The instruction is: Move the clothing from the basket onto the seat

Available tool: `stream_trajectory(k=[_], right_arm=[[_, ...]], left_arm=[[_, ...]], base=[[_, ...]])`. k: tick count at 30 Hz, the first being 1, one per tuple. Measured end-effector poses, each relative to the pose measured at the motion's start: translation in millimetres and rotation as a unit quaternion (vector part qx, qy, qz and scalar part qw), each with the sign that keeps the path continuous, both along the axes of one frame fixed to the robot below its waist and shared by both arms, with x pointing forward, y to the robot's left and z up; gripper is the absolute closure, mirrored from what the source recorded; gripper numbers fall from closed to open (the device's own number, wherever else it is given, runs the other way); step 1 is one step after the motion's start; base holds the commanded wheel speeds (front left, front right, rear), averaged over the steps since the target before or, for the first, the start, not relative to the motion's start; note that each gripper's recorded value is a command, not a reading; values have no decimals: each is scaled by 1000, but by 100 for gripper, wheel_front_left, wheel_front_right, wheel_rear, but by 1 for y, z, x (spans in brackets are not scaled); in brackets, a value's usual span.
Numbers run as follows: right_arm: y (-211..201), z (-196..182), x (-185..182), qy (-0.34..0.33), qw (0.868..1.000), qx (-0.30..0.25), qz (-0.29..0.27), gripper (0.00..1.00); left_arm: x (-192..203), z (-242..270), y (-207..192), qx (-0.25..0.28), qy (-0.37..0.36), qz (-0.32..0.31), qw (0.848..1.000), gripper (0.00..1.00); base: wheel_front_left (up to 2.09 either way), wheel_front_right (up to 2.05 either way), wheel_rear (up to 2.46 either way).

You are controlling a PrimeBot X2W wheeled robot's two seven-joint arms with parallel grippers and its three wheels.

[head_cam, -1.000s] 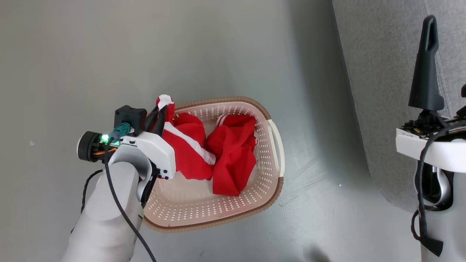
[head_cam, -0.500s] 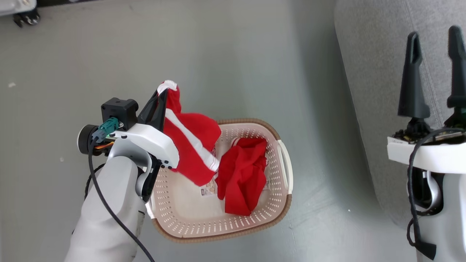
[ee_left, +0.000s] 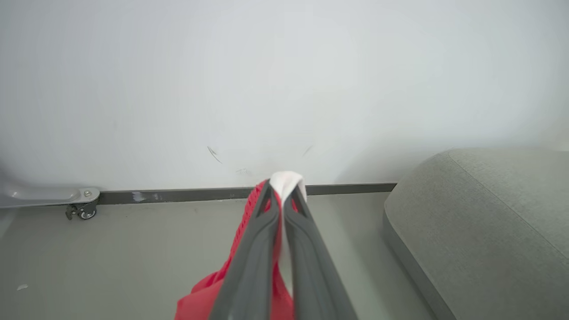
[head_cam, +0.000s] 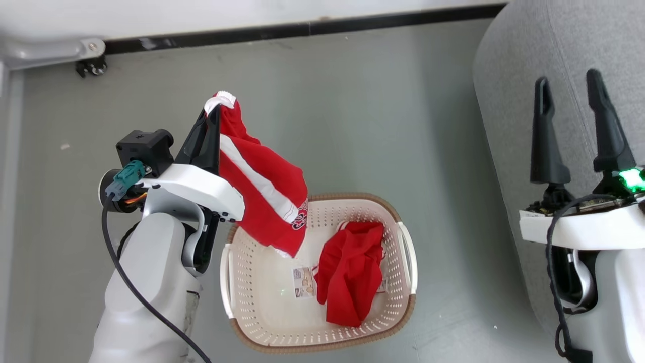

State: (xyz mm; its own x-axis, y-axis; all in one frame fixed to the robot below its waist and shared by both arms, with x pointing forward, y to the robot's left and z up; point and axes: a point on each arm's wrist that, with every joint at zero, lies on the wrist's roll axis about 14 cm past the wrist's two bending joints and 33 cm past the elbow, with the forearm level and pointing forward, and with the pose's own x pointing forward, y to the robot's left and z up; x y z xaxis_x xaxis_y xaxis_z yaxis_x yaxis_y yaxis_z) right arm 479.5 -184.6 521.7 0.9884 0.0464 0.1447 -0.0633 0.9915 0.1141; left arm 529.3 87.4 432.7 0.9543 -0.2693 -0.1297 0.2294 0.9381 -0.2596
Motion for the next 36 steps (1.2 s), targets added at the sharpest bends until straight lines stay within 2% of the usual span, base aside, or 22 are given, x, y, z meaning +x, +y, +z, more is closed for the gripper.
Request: stream_trajectory(k=[13,36], right_arm=[[14,12,-15,0,1000,4,19,0],[37,19,-48,18,998,2,54,0]], left_arm=[[-10,55,4,-21,-49,2,999,100],[-32,145,5,-12,-120,-26,992,100]], base=[[0,0,0],[0,0,0]])
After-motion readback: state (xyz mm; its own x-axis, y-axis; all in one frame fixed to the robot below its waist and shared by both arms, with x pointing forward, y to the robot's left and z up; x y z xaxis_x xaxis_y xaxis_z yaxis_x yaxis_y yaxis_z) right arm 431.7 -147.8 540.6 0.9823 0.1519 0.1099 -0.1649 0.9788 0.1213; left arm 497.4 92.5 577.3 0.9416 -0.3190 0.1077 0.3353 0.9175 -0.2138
